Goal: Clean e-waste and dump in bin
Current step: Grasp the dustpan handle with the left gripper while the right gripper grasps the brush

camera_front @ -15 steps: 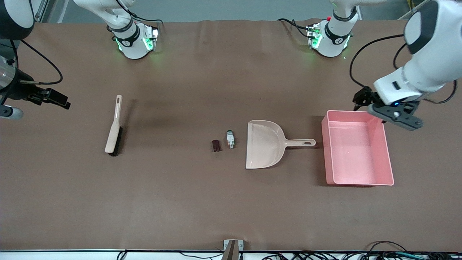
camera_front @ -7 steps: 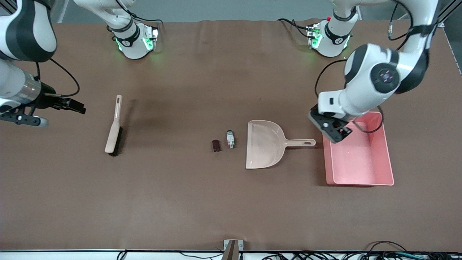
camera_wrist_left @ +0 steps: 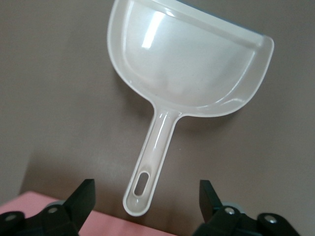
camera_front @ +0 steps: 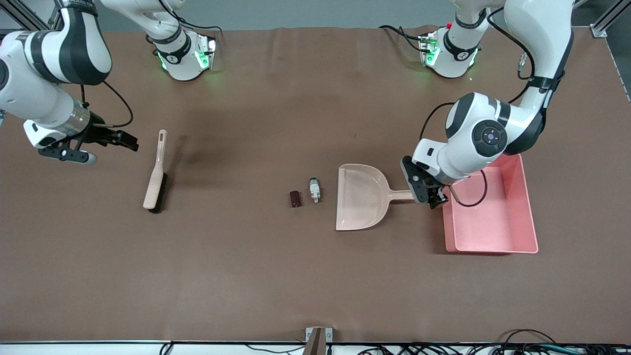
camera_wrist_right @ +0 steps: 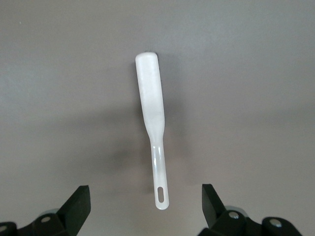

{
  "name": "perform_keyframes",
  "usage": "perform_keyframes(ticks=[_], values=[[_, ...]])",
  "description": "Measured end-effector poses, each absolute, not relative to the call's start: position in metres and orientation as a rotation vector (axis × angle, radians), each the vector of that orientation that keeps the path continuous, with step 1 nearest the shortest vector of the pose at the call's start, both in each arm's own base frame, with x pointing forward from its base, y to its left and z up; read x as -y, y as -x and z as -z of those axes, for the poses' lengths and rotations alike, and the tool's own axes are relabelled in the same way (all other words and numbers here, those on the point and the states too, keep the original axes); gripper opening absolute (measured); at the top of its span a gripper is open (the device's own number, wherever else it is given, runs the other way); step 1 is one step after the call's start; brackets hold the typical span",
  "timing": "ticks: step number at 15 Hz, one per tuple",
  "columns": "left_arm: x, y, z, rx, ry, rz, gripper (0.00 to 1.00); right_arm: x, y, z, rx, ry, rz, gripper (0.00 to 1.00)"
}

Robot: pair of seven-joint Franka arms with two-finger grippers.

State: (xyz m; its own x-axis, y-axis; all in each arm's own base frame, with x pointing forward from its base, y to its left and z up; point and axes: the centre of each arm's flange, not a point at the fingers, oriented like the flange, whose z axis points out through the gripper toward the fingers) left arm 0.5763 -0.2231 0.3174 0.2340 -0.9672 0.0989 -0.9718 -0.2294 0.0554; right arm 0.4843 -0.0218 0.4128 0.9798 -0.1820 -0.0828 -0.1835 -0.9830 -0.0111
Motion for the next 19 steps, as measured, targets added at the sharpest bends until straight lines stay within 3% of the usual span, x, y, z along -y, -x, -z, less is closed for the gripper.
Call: perform_keyframes(ticks=[7, 10, 14, 19], values=[[0.230, -0.579, -0.285, 2.038, -2.225, -0.093, 0.88, 0.020, -0.461, -0.346, -0.291, 3.106, 0.076, 1.00], [0.243, -0.577, -0.270, 2.047, -2.201, -0.122, 0.88, 0.016, -0.448, -0.293, -0.281, 3.108, 0.147, 1.00], [0.250, -0.577, -0.251, 2.071, -2.167, -0.153, 0.88, 0.007, -0.425, -0.238, -0.248, 3.120, 0.103, 1.00], [0.250, -0.575, -0.227, 2.075, -2.157, -0.197, 0.85, 0.006, -0.417, -0.229, -0.242, 3.122, 0.100, 0.93]])
